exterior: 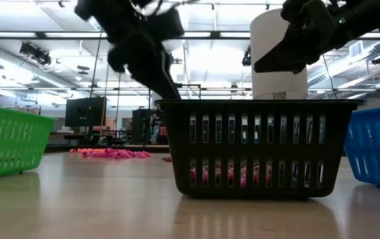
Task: Sort crayons
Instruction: Put the red crayon into the left blue bin
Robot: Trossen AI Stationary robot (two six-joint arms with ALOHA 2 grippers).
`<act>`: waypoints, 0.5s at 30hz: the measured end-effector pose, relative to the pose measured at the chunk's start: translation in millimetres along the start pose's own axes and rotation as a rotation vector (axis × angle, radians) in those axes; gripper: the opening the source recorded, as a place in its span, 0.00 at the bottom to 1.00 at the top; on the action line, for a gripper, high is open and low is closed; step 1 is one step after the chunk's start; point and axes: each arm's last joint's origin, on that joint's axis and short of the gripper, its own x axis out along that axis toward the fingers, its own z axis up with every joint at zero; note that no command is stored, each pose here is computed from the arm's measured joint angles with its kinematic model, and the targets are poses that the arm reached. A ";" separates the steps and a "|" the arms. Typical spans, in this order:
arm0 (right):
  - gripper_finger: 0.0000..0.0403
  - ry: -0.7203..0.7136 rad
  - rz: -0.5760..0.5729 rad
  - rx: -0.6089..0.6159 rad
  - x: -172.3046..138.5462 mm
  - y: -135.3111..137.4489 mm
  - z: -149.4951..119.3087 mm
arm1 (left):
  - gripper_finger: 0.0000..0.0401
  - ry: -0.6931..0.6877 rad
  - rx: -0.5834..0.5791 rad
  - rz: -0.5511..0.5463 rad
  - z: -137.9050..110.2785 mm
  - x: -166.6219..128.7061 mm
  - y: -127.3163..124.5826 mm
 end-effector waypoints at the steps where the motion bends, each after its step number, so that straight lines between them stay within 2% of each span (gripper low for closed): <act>1: 0.27 0.000 0.001 0.008 -0.2 0.4 -0.1 | 0.38 0.002 -0.001 -0.011 -2.1 5.1 3.6; 6: 0.27 0.008 0.016 0.041 -1.6 4.3 -1.6 | 0.38 0.046 0.068 -0.027 -10.9 29.1 15.8; 9: 0.27 0.009 0.029 0.053 -2.7 7.6 -2.3 | 0.38 0.076 0.094 -0.090 -18.7 44.9 19.5; 15: 0.27 0.009 0.007 0.043 -3.3 11.4 -4.2 | 0.38 0.088 0.102 -0.099 -26.6 66.1 25.0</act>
